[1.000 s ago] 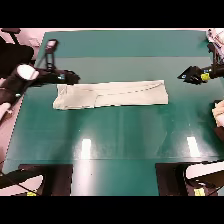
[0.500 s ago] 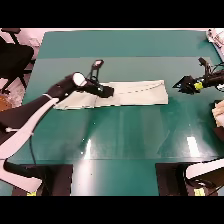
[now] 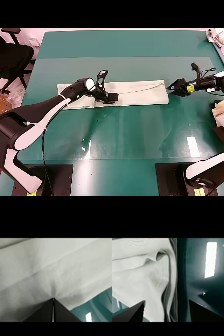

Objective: Fold the shirts.

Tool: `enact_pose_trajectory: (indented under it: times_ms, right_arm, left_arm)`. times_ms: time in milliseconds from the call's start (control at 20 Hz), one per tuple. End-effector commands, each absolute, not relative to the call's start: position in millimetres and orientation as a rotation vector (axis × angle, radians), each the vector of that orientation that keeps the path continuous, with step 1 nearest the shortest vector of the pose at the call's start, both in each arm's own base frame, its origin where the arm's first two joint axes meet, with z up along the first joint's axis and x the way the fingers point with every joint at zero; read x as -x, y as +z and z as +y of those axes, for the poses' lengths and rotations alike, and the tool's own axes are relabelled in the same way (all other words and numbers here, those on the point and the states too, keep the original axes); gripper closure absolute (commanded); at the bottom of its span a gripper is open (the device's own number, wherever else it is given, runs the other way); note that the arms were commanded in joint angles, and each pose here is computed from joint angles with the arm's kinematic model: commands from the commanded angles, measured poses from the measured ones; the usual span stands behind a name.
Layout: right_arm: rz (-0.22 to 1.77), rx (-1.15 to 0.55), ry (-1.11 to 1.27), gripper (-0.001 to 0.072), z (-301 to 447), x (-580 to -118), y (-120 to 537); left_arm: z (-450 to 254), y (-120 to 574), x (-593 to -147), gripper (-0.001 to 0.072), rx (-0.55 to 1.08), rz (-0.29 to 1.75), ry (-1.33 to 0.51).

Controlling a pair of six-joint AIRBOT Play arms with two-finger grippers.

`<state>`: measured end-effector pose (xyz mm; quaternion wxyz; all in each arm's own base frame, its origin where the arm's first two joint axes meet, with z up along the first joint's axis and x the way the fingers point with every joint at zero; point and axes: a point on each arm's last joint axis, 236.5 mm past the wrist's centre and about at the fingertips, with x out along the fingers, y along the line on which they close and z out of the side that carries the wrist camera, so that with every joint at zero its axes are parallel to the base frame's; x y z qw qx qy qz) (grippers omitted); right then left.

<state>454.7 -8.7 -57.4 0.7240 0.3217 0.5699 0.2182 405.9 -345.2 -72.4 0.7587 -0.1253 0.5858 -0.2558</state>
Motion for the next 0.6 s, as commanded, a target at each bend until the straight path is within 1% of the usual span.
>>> enact_pose_trajectory:
  times_ms: [0,300,350,400,450,550]
  right_arm:
    - [1.257,-0.700,0.498,0.0073,8.0,-462.9,-70.2]
    - [1.255,-0.642,0.520,0.0083,42.7,-472.6,-73.7]
    - [1.255,-0.640,0.519,0.0134,46.1,-473.6,-73.8]
    - [1.260,-0.639,0.527,0.0293,49.5,-472.5,-73.3]
    - [1.270,-0.637,0.543,0.0701,53.5,-469.5,-72.2]
    - [1.271,-0.624,0.582,0.0695,58.2,-464.0,-62.2]
  left_arm:
    - [-341.0,-77.5,-405.7,0.0686,0.251,1.284,-0.543]
    - [-340.9,-77.8,-404.8,0.0686,0.249,1.288,-0.544]
    - [-340.8,-77.8,-404.7,0.0686,0.249,1.289,-0.544]
    - [-340.7,-78.1,-403.8,0.0686,0.248,1.293,-0.544]
    - [-340.5,-78.3,-403.1,0.0686,0.246,1.296,-0.545]
    - [-340.6,-78.2,-403.6,0.0686,0.247,1.294,-0.545]
